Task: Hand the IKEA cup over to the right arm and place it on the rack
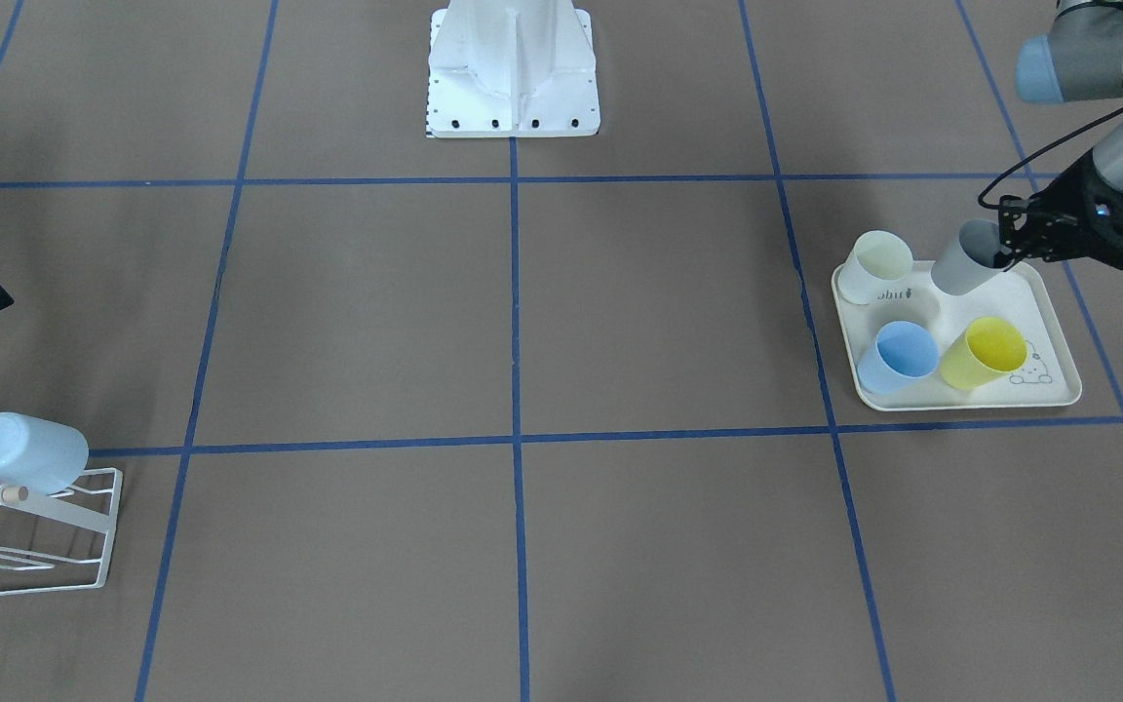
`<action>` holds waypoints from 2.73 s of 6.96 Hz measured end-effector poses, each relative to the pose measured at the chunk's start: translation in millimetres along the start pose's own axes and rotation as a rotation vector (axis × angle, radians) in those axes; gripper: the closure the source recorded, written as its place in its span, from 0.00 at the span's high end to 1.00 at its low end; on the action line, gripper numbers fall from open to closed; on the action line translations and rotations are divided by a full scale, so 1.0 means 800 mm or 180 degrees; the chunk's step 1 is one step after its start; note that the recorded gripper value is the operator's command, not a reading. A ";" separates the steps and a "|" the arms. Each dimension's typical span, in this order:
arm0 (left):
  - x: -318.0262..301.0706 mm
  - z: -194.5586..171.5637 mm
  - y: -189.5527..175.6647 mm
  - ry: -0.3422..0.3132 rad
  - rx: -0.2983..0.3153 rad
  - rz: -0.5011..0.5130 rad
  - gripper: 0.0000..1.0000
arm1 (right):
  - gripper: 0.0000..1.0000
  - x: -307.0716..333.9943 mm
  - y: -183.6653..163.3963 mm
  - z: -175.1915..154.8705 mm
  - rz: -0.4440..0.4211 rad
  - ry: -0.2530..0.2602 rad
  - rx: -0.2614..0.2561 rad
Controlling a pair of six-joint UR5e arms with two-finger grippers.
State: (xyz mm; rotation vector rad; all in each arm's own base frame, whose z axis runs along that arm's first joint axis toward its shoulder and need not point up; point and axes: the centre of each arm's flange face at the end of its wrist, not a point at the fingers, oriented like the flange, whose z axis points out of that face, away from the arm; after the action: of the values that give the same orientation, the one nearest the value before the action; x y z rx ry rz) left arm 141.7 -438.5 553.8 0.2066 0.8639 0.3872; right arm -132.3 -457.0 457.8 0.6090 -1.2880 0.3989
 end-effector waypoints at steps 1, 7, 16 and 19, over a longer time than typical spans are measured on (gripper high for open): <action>0.023 -0.041 -0.028 -0.0059 0.0011 -0.0044 0.00 | 1.00 0.000 0.000 0.000 0.0000 -0.0001 -0.0001; 0.260 -0.155 -0.173 0.0438 0.0471 -0.0727 0.00 | 1.00 -0.040 0.004 0.026 0.0210 -0.0171 -0.0056; 0.437 -0.084 -0.249 0.3578 0.1429 -0.2352 0.00 | 0.99 -0.353 0.129 0.124 0.2895 -0.1411 -0.0648; 0.483 -0.072 -0.259 0.3964 0.1430 -0.2506 0.00 | 0.99 -0.401 0.141 0.124 0.3398 -0.1657 -0.0662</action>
State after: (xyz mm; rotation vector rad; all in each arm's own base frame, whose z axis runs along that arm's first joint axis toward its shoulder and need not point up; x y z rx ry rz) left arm 374.7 -466.6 178.8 -0.0039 2.1518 -0.5191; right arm -354.1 -412.7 185.2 -0.2371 -2.0770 0.9995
